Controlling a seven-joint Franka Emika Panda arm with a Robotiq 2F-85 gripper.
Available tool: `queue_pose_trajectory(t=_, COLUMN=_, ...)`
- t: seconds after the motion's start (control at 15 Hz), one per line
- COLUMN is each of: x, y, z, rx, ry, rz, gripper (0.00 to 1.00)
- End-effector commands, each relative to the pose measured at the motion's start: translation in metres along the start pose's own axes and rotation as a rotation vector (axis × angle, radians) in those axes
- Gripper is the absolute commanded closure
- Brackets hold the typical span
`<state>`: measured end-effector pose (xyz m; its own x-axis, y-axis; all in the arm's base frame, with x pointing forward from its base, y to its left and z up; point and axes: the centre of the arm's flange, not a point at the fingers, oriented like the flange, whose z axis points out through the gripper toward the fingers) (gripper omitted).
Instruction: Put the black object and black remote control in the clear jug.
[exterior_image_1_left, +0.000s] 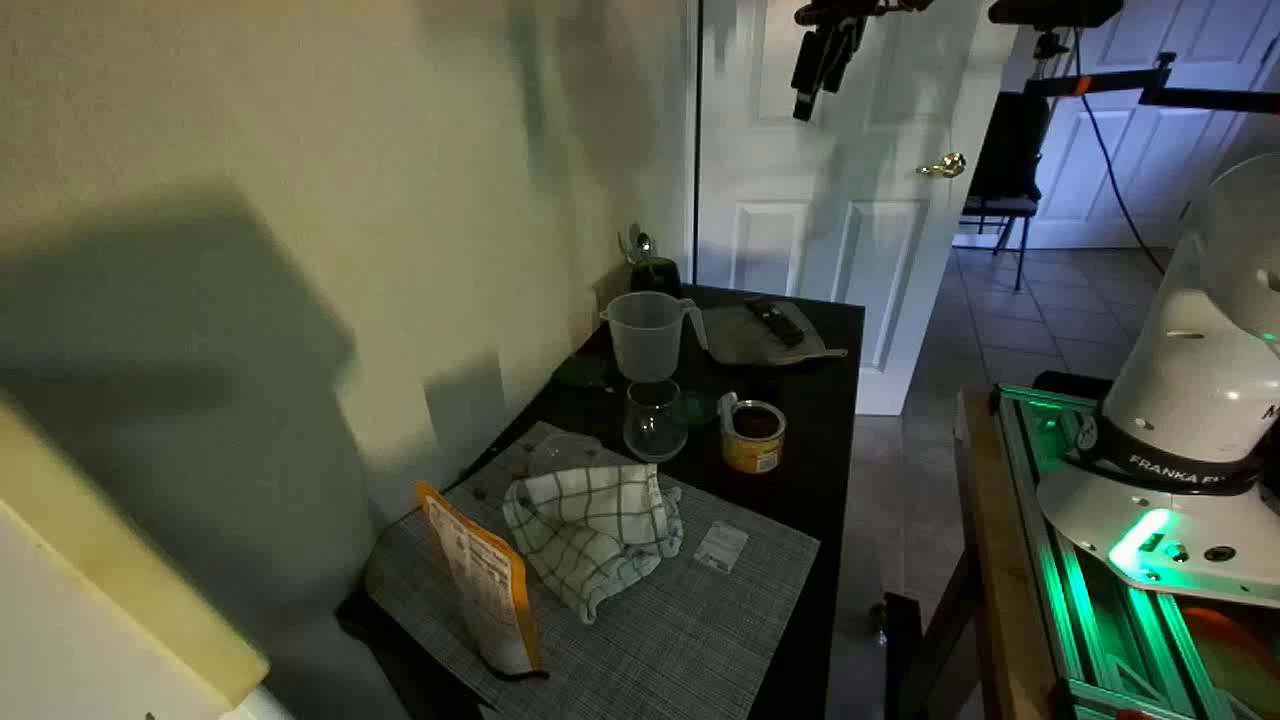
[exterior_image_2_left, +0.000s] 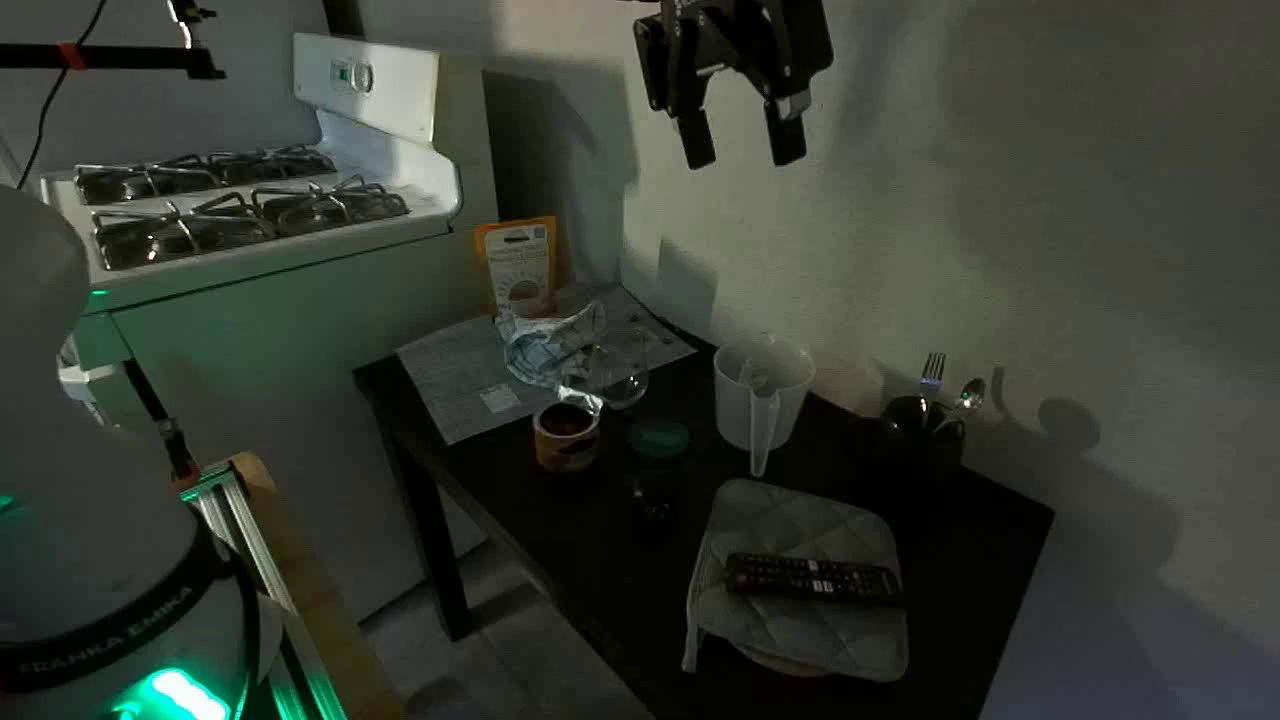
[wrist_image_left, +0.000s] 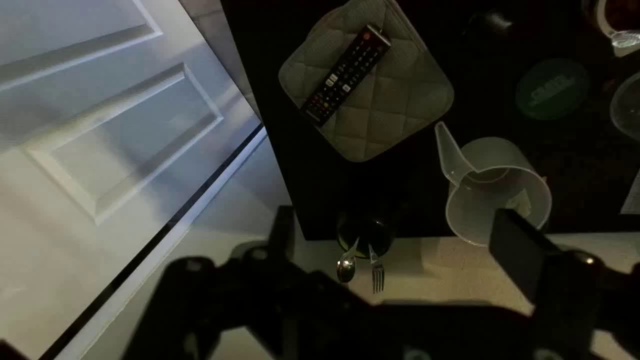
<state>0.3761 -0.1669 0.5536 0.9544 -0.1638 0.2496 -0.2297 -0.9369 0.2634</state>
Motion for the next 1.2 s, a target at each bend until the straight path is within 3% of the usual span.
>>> queue_pose_trajectory(t=0.0, x=0.0, y=0.0, z=0.0, rx=0.0, ry=0.0, rz=0.0, gripper=0.0)
queue_pose_trajectory(t=0.13, x=0.0, y=0.0, z=0.0, rx=0.0, ry=0.0, rz=0.0, gripper=0.0)
queue_pose_trajectory(t=0.27, x=0.004, y=-0.006, z=0.03, rx=0.048, ry=-0.035, rz=-0.023, gripper=0.0)
queue_pose_trajectory(t=0.67, x=-0.031, y=-0.038, z=0.143, rx=0.18, ry=-0.293, rz=-0.228, gripper=0.0)
queue_pose_trajectory(t=0.8, x=-0.045, y=-0.047, z=0.171, rx=0.214, ry=-0.339, rz=-0.278, gripper=0.0)
queue_pose_trajectory(t=1.13, x=-0.067, y=-0.055, z=0.233, rx=0.266, ry=-0.396, rz=-0.235, gripper=0.0)
